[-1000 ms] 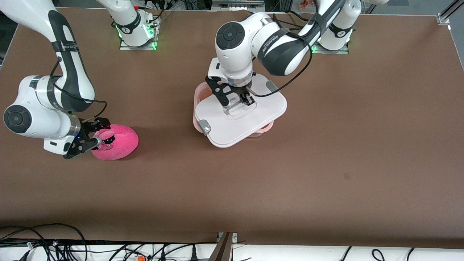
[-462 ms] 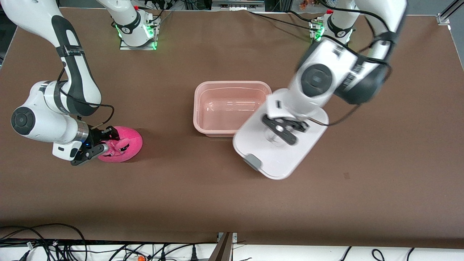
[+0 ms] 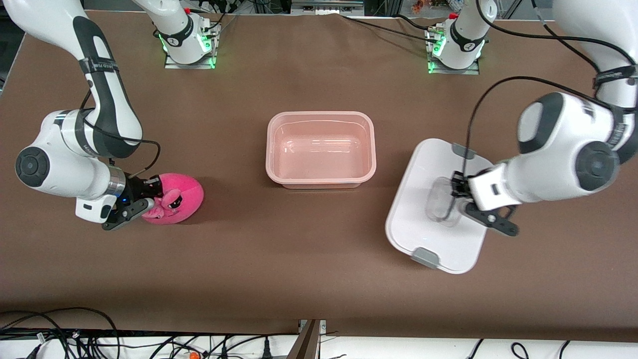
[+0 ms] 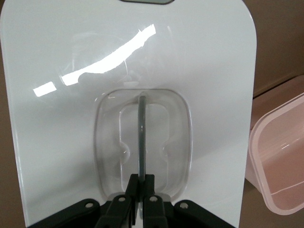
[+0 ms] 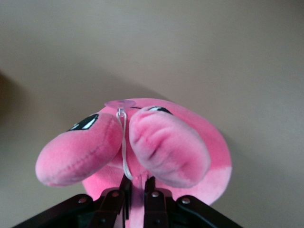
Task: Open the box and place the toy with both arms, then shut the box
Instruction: 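Lift the lid aside with the left gripper while the right gripper grasps the toy, then carry the pink toy with the right gripper over the open box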
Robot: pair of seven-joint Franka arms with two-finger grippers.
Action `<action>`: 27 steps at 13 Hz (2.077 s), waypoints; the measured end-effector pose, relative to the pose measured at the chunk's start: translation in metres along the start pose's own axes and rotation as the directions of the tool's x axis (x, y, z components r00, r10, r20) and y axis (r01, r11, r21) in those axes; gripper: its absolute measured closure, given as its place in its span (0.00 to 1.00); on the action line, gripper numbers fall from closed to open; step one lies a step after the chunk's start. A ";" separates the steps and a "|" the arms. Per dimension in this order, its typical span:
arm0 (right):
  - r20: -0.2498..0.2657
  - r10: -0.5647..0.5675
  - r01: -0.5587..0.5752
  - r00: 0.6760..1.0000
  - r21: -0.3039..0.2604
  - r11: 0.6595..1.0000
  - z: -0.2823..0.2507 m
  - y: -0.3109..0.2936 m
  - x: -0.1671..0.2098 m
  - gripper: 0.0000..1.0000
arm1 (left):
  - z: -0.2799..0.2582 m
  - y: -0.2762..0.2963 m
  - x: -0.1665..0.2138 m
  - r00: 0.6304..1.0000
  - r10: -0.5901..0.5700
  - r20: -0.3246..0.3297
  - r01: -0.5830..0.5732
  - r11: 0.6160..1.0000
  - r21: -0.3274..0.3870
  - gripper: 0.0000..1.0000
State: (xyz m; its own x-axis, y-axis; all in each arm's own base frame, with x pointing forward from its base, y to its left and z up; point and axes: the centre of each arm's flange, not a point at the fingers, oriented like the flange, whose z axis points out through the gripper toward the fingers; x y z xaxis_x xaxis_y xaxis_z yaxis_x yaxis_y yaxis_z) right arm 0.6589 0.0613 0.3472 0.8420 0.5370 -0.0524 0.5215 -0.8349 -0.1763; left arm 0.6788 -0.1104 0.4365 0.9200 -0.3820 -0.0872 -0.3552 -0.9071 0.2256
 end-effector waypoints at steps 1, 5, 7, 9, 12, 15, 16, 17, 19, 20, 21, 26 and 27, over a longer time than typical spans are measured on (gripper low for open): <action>0.021 -0.050 0.049 0.999 0.023 0.999 -0.021 -0.014 0.007 0.87 | -0.006 -0.022 -0.006 1.000 -0.028 -0.002 0.028 1.000 -0.001 0.93; 0.071 -0.253 0.244 0.965 0.114 0.963 -0.110 -0.096 0.022 0.92 | -0.028 -0.082 -0.028 0.994 -0.107 -0.021 0.107 0.994 -0.007 0.93; 0.090 -0.372 0.363 0.924 0.104 0.926 -0.129 -0.157 0.029 0.92 | -0.029 -0.090 -0.031 0.993 -0.117 -0.019 0.116 0.993 -0.009 0.93; 0.155 -0.479 0.480 0.864 0.036 0.877 -0.131 -0.226 0.037 0.92 | -0.029 -0.090 -0.032 0.993 -0.118 -0.015 0.118 0.993 -0.010 0.93; 0.283 -0.518 0.559 0.807 -0.085 0.825 -0.110 -0.327 0.043 0.92 | -0.028 -0.089 -0.033 0.993 -0.116 -0.002 0.116 0.993 -0.014 0.93; 0.318 -0.495 0.558 0.809 -0.147 0.817 -0.092 -0.382 0.044 0.92 | -0.027 -0.085 -0.033 0.994 -0.111 0.009 0.111 0.994 -0.018 0.93; 0.319 -0.489 0.553 0.812 -0.154 0.819 -0.086 -0.390 0.045 0.92 | -0.026 -0.084 -0.033 0.994 -0.110 0.015 0.110 0.994 -0.019 0.93; 0.317 -0.484 0.549 0.816 -0.161 0.820 -0.080 -0.397 0.047 0.92 | -0.025 -0.083 -0.034 0.994 -0.108 0.026 0.109 0.994 -0.022 0.93; 0.309 -0.478 0.543 0.822 -0.174 0.821 -0.067 -0.409 0.052 0.92 | -0.023 -0.082 -0.036 0.993 -0.107 0.043 0.108 0.994 -0.026 0.93; 0.302 -0.473 0.538 0.828 -0.186 0.822 -0.061 -0.415 0.055 0.92 | -0.023 -0.082 -0.036 0.993 -0.107 0.045 0.108 0.994 -0.027 0.93; 0.291 -0.465 0.528 0.836 -0.197 0.826 -0.056 -0.421 0.058 0.92 | -0.023 -0.082 -0.036 0.993 -0.107 0.047 0.108 0.994 -0.027 0.93; 0.274 -0.453 0.513 0.848 -0.212 0.832 -0.042 -0.433 0.063 0.92 | -0.022 -0.078 -0.035 0.993 -0.104 0.051 0.105 0.994 -0.027 0.93; 0.280 -0.458 0.521 0.843 -0.219 0.825 -0.039 -0.436 0.063 0.92 | -0.021 -0.077 -0.034 0.993 -0.103 0.051 0.105 0.994 -0.027 0.93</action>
State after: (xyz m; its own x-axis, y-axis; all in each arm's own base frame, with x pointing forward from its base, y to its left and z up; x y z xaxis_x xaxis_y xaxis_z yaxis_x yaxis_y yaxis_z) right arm 0.4901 0.4550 0.4588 0.4322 0.8696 -0.2388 0.8993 -0.4353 0.0427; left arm 0.6781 -0.0233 0.4429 0.9422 -0.2947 -0.1596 -0.2521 -0.9371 0.2415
